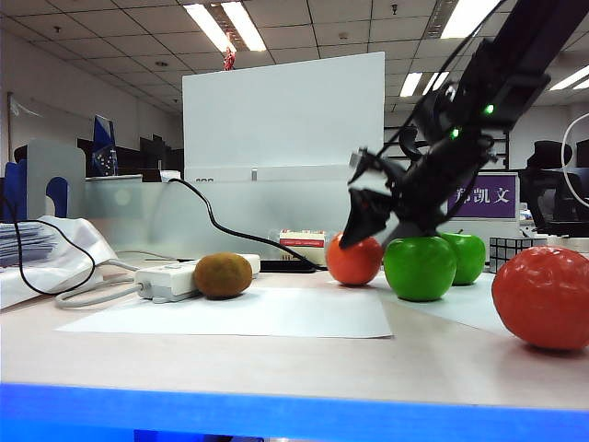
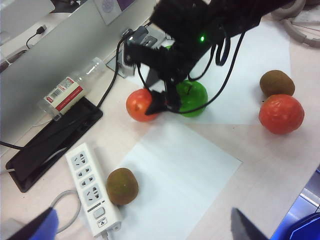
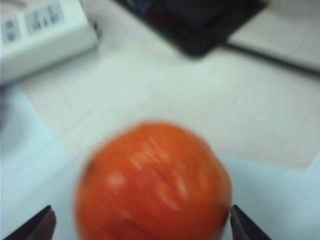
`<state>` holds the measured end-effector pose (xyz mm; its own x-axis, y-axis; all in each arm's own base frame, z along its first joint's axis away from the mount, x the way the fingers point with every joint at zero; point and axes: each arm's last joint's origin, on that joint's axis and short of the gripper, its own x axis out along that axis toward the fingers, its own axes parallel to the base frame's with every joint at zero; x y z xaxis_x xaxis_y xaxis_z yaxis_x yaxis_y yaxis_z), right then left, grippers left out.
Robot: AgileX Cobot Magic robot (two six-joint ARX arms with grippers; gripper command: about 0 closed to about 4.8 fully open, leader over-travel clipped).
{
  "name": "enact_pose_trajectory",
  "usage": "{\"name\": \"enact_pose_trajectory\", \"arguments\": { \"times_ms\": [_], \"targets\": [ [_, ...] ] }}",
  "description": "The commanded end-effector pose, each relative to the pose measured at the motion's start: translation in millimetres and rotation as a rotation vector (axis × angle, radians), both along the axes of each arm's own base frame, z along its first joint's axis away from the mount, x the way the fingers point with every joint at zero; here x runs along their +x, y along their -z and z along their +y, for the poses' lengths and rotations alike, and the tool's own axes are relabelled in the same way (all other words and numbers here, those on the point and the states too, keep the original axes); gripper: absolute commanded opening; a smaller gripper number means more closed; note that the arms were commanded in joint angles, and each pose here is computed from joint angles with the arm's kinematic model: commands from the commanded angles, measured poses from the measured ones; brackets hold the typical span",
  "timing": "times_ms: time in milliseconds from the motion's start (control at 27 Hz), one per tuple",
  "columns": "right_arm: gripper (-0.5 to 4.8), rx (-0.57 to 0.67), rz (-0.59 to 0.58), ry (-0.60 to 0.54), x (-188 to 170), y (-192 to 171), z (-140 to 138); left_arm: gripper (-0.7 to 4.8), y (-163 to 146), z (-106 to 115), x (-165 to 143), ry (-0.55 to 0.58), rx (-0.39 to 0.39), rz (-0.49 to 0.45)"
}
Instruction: Put the same fruits together.
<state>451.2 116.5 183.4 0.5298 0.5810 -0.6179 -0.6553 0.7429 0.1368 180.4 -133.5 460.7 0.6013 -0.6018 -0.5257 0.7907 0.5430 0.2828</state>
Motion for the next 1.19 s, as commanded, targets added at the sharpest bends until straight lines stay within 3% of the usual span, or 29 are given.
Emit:
{"name": "enact_pose_trajectory", "arguments": {
  "times_ms": [37, 297, 742, 1113, 1187],
  "targets": [
    [4.79, -0.008, 0.017, -0.023, -1, 7, 7, 4.79, -1, 1, -2, 0.005, 0.005, -0.003],
    [4.79, 0.012, -0.053, -0.045, 9, -12, 19, 4.79, 0, 1, -2, 0.006, 0.012, 0.002],
    [4.79, -0.079, 0.009, -0.022, 16, -6, 23, 4.79, 0, 1, -2, 0.013, 0.023, 0.001],
    [4.79, -0.056, 0.048, -0.054, 16, 2, 25, 4.79, 1, 1, -2, 0.017, 0.028, -0.003],
    [2.78, -0.025, 0.044, -0.081, 16, 1, 26, 4.79, 1, 1, -2, 0.017, 0.028, -0.002]
  ]
}}
